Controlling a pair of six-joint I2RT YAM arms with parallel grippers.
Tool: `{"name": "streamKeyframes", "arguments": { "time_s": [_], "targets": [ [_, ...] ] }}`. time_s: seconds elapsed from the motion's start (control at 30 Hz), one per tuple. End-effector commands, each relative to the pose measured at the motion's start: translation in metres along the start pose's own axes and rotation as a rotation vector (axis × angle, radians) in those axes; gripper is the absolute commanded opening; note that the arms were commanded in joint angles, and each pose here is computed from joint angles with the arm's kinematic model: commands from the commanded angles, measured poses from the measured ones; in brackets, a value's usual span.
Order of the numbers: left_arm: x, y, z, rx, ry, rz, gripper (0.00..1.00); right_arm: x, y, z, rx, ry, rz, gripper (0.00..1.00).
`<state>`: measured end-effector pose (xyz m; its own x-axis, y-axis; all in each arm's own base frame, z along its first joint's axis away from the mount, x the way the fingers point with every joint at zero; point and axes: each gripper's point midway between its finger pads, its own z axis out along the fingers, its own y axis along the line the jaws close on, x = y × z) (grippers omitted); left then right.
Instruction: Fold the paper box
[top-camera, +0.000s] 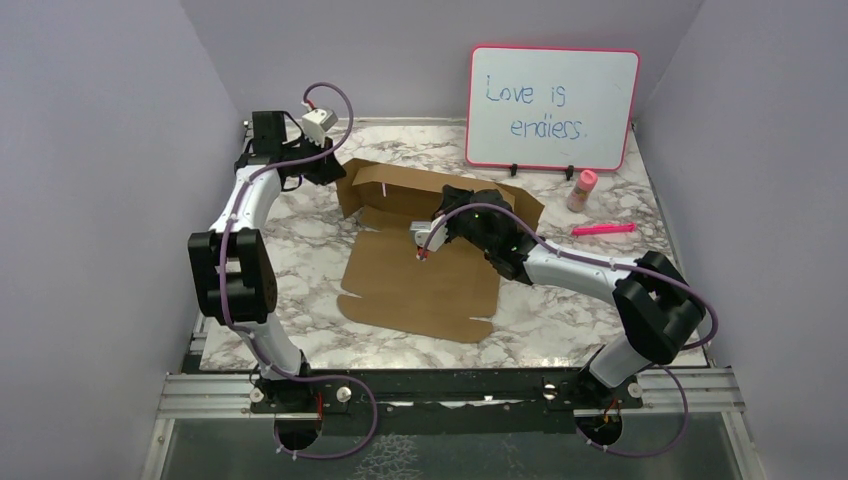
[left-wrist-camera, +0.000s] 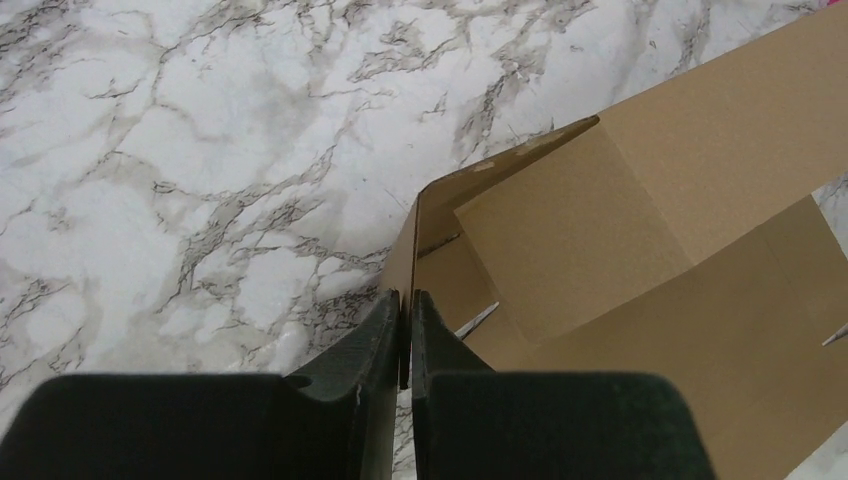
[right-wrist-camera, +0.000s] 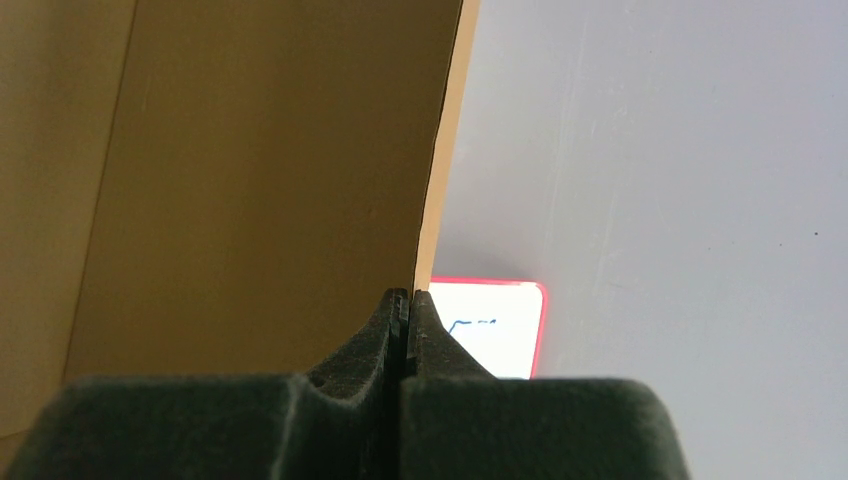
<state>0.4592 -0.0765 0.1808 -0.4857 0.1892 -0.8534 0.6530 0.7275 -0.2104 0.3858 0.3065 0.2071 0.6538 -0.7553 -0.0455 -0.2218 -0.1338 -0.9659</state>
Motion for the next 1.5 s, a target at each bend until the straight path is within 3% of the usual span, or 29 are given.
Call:
{"name": "streamKeyframes", "arguments": {
  "time_s": [0.0, 0.4, 0.67, 1.47],
  "targets": [
    [-0.019, -0.023, -0.011, -0.038, -0.014, 0.016, 0.08, -0.006, 0.008, 0.008, -0.031, -0.015, -0.014, 0.01],
    [-0.006, -0.063, 0.004, -0.157, 0.067, -0.083, 0.07, 0.001, 0.004, 0.012, -0.004, 0.026, -0.017, 0.01],
    [0.01, -0.078, 0.002, -0.161, 0.084, -0.259, 0.07, 0.007, 0.002, 0.016, 0.01, 0.063, 0.004, 0.01],
    [0.031, -0.146, -0.021, 0.004, 0.059, -0.269, 0.12, 0.007, -0.014, 0.023, 0.072, 0.066, 0.107, 0.01]
  ]
}}
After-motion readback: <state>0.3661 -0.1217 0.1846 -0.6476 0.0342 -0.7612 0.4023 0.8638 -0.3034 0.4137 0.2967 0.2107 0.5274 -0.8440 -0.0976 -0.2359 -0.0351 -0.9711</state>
